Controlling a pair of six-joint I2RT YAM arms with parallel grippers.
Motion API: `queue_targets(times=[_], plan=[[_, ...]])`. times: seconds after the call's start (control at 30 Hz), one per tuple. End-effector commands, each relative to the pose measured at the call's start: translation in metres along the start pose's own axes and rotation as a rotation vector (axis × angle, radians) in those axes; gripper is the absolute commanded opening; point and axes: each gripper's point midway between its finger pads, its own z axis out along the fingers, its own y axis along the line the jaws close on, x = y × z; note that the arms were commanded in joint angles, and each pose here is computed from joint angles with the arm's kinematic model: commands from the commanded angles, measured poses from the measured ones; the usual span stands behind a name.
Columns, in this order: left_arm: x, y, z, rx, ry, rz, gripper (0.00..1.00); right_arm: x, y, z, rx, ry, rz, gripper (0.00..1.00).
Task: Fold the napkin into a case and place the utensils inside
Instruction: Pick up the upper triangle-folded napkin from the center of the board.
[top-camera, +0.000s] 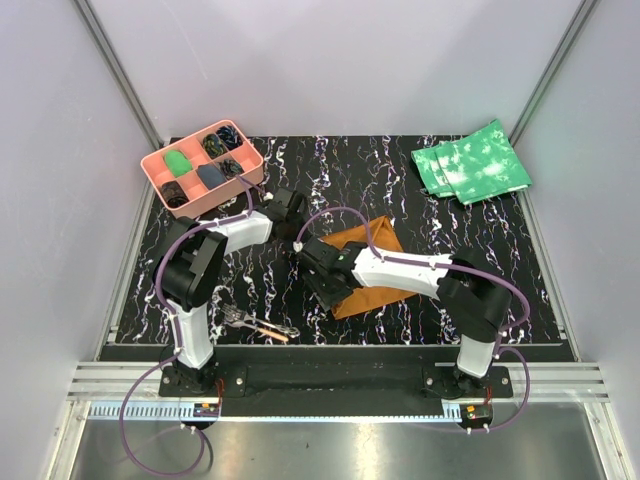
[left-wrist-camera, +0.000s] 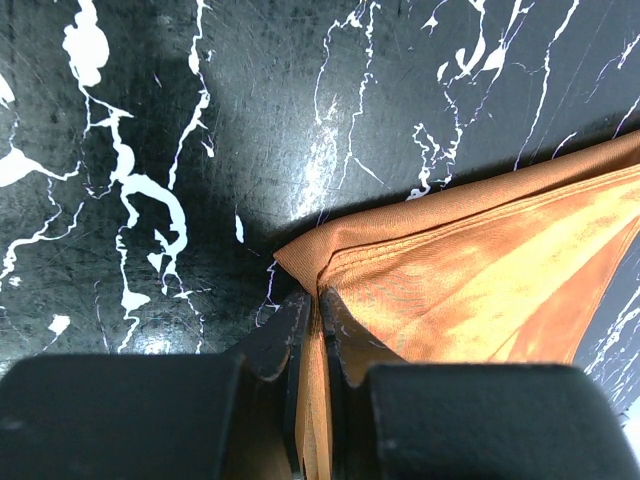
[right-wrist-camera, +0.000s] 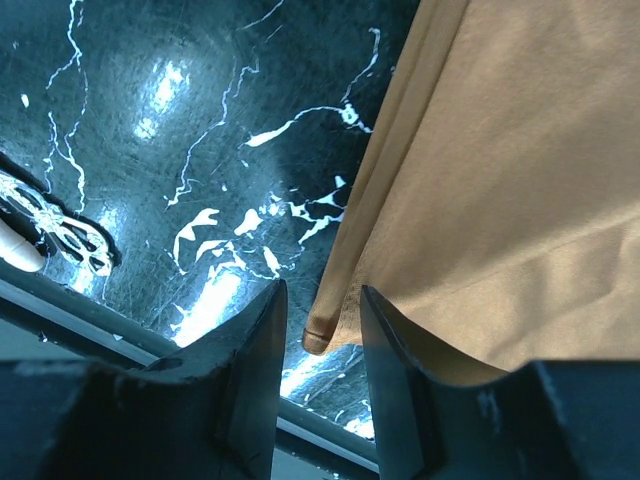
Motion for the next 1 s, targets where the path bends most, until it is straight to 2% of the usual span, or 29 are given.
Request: queue_targets(times=[0.0, 0.5, 0.6, 0.7, 0.8, 0.87, 0.97], plan=[[0.011, 0.019, 0.01, -0.041, 0.038, -0.01, 0.1, 0.003, 0.005, 0.003, 0.017, 0.008, 0.0, 0.44], [0.009, 0.023, 0.014, -0.028, 0.047, -0.017, 0.1, 0.043, -0.014, 0.026, 0.107, 0.127, -0.009, 0.43], [0.01, 0.024, 0.015, -0.019, 0.055, -0.017, 0.09, 0.048, -0.013, 0.03, 0.109, 0.146, -0.001, 0.34], [0.009, 0.025, 0.015, -0.006, 0.051, -0.016, 0.08, 0.049, -0.021, 0.035, 0.16, 0.143, -0.003, 0.2], [0.005, 0.025, 0.014, 0.014, 0.05, -0.012, 0.03, 0.043, -0.028, 0.034, 0.208, 0.113, -0.014, 0.11], [0.002, 0.022, 0.011, 0.033, 0.049, -0.007, 0.0, 0.038, -0.028, 0.032, 0.212, 0.096, -0.018, 0.01], [-0.007, 0.011, 0.0, 0.073, 0.034, 0.0, 0.0, 0.021, -0.018, 0.02, 0.174, 0.045, -0.013, 0.0]])
